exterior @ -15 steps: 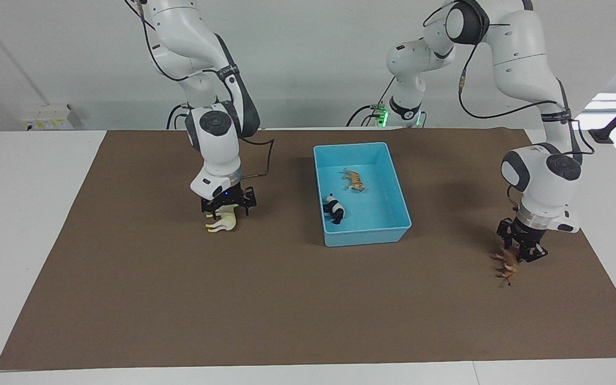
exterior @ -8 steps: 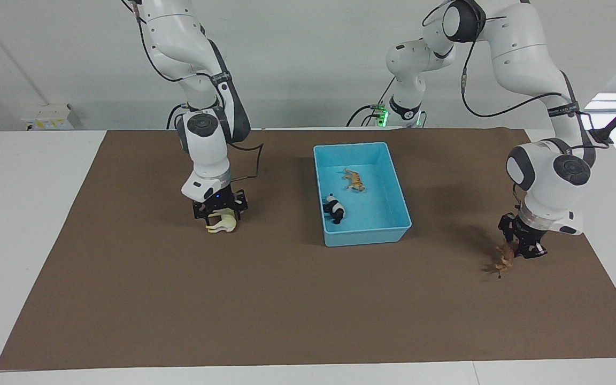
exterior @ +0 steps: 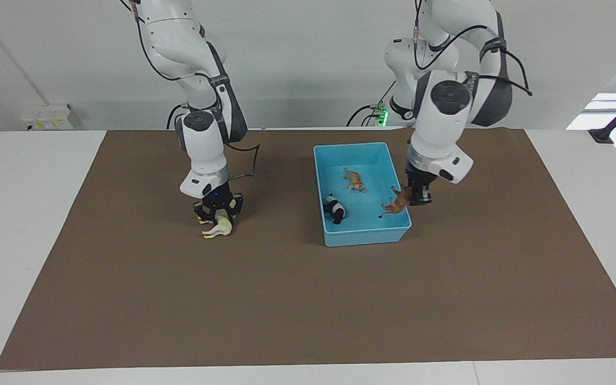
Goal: Put all toys into storage box
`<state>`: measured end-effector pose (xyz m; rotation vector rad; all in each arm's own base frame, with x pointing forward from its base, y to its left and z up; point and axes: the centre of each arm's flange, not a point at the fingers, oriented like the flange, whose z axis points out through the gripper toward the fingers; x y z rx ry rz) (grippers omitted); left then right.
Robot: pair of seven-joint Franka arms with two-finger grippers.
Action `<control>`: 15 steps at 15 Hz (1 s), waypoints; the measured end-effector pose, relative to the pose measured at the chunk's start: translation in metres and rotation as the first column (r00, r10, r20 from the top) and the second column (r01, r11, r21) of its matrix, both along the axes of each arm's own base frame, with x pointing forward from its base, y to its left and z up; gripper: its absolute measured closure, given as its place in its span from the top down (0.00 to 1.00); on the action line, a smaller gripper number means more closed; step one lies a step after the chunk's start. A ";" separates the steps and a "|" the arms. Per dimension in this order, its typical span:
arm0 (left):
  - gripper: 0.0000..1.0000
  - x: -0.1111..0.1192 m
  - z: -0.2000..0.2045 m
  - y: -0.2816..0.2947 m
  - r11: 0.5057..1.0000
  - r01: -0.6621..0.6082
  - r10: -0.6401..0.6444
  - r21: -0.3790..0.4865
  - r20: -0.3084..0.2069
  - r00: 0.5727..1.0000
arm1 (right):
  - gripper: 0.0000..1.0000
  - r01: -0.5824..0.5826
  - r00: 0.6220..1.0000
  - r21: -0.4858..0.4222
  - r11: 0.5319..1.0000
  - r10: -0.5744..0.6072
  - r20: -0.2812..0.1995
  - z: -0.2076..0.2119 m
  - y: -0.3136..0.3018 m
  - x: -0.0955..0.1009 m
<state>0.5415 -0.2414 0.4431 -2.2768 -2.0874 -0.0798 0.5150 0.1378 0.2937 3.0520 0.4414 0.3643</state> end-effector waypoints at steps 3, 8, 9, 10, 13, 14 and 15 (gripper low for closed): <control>0.44 -0.036 -0.040 -0.032 0.999 0.023 -0.022 -0.025 0.044 0.999 | 0.46 -0.004 0.994 -0.055 0.999 -0.002 -0.109 0.040 0.019 0.016; 0.96 -0.045 -0.034 -0.020 1.000 0.017 -0.015 -0.026 0.063 0.998 | 0.46 0.102 0.981 -0.037 0.994 -0.107 -0.162 0.160 0.114 0.020; 1.00 -0.043 -0.028 -0.011 0.999 0.034 -0.032 -0.021 0.062 0.998 | 0.46 0.136 0.977 -0.020 0.990 -0.138 -0.162 0.175 0.138 0.013; 1.00 -0.038 -0.019 0.005 0.998 0.069 -0.068 -0.013 0.059 0.996 | 0.46 0.167 0.973 -0.002 0.986 -0.165 -0.160 0.187 0.164 0.004; 1.00 -0.016 0.015 0.072 0.975 0.223 -0.223 0.004 0.063 0.973 | 0.46 0.230 0.962 0.054 0.972 -0.218 -0.163 0.200 0.237 -0.028; 1.00 -0.010 0.023 0.091 0.958 0.287 -0.287 0.011 0.057 0.956 | 0.46 0.241 0.960 0.079 0.967 -0.225 -0.167 0.200 0.254 -0.037; 1.00 -0.006 0.027 0.107 0.929 0.369 -0.369 0.017 0.045 0.928 | 0.46 0.246 0.960 0.103 0.964 -0.227 -0.166 0.198 0.271 -0.046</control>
